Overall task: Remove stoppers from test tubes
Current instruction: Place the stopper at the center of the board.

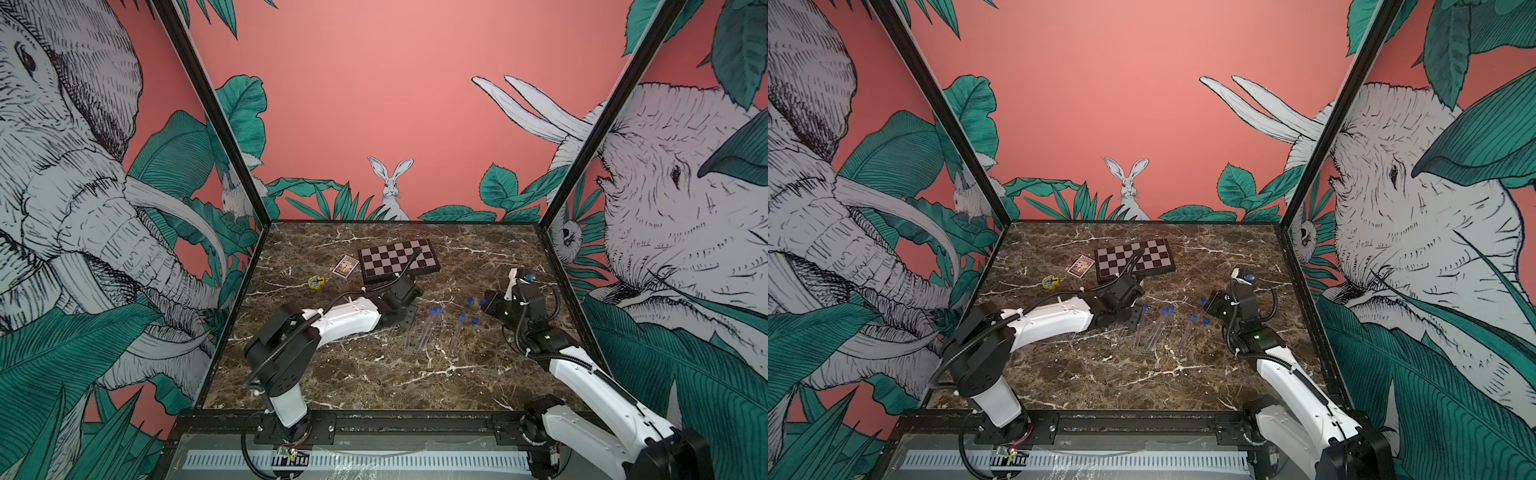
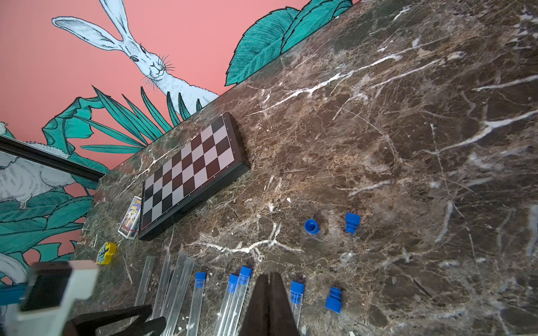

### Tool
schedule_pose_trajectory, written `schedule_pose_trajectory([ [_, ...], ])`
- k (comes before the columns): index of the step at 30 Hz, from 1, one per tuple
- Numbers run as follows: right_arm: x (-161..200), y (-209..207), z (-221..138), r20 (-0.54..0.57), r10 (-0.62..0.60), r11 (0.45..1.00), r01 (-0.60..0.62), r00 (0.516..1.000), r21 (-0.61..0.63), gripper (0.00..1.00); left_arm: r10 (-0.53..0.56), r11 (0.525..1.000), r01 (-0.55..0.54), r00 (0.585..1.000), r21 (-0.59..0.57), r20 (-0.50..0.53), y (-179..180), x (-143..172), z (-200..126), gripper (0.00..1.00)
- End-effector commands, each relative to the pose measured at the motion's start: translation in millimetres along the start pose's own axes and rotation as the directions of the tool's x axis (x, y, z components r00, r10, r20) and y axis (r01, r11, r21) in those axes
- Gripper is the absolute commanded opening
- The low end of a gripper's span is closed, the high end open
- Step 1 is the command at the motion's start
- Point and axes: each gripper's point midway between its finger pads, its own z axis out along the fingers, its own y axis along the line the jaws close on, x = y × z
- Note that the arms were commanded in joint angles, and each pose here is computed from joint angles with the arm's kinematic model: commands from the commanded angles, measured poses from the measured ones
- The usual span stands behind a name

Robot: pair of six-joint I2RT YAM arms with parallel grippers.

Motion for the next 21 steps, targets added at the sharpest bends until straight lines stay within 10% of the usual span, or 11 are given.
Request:
schedule_pose_trajectory([
  [1,-10.8,11.6,-2.9,0.014,0.006,0.999,-0.006,1.000,-0.036,0.00,0.034,0.999,-0.036,0.993,0.009,0.110,-8.2,-36.1,-46.4,0.43],
  [21,16.6,47.6,16.5,-0.192,0.094,0.972,-0.132,0.977,-0.194,0.22,-0.076,0.992,0.082,0.995,0.093,-0.068,-31.8,10.9,-17.6,0.39],
])
